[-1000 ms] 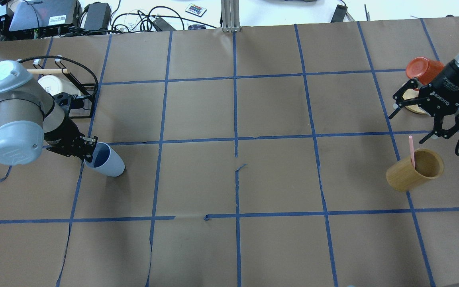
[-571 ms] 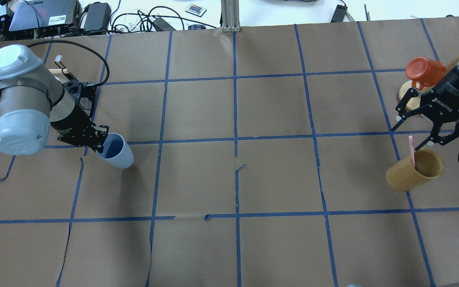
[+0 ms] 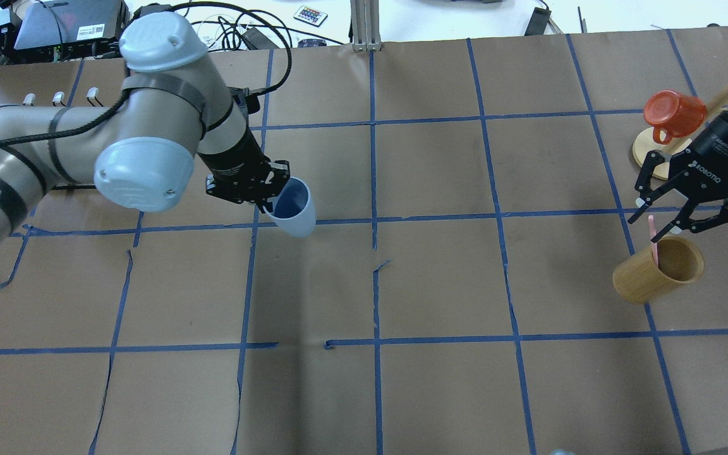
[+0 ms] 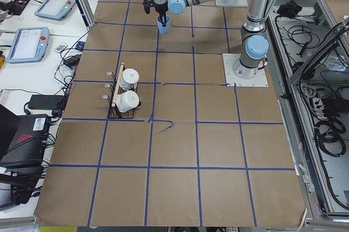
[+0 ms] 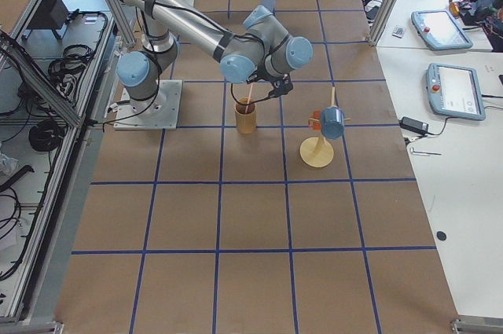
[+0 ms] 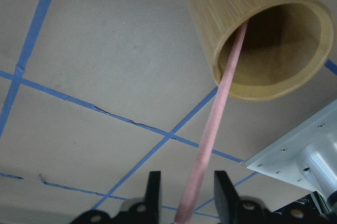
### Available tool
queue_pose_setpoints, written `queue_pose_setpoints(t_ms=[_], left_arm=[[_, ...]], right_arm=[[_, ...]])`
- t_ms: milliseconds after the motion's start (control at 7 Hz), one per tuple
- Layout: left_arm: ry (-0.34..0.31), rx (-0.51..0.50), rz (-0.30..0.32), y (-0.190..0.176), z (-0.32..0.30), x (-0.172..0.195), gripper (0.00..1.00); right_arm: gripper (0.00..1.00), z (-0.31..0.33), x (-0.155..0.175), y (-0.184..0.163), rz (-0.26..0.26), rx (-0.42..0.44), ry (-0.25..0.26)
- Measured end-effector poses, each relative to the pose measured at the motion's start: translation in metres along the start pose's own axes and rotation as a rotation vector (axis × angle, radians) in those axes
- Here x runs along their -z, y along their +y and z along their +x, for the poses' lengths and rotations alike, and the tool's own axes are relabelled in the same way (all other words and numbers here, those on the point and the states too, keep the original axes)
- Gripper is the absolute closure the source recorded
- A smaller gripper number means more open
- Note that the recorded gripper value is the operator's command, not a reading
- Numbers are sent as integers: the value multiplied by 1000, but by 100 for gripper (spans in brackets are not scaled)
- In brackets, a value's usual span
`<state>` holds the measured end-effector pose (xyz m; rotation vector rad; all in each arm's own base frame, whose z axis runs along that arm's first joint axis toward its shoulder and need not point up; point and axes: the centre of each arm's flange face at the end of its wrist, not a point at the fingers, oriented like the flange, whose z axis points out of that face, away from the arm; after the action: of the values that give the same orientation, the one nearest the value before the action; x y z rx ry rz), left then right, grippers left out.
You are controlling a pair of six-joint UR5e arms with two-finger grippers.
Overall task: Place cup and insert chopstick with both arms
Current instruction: 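Carry the light blue cup to the table center with the left gripper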
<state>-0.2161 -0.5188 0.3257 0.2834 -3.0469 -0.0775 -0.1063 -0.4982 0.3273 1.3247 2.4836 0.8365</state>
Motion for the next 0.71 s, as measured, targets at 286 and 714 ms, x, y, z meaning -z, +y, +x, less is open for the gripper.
queue_pose_setpoints(t_ms=[286,714], left_arm=[[23,66,69,10,57,-27,100],[34,65,72,11,76,-47,100]], right_arm=[[72,3,0,-3,-3,-6,-1],[93,4,0,0,-21,-11,-5]])
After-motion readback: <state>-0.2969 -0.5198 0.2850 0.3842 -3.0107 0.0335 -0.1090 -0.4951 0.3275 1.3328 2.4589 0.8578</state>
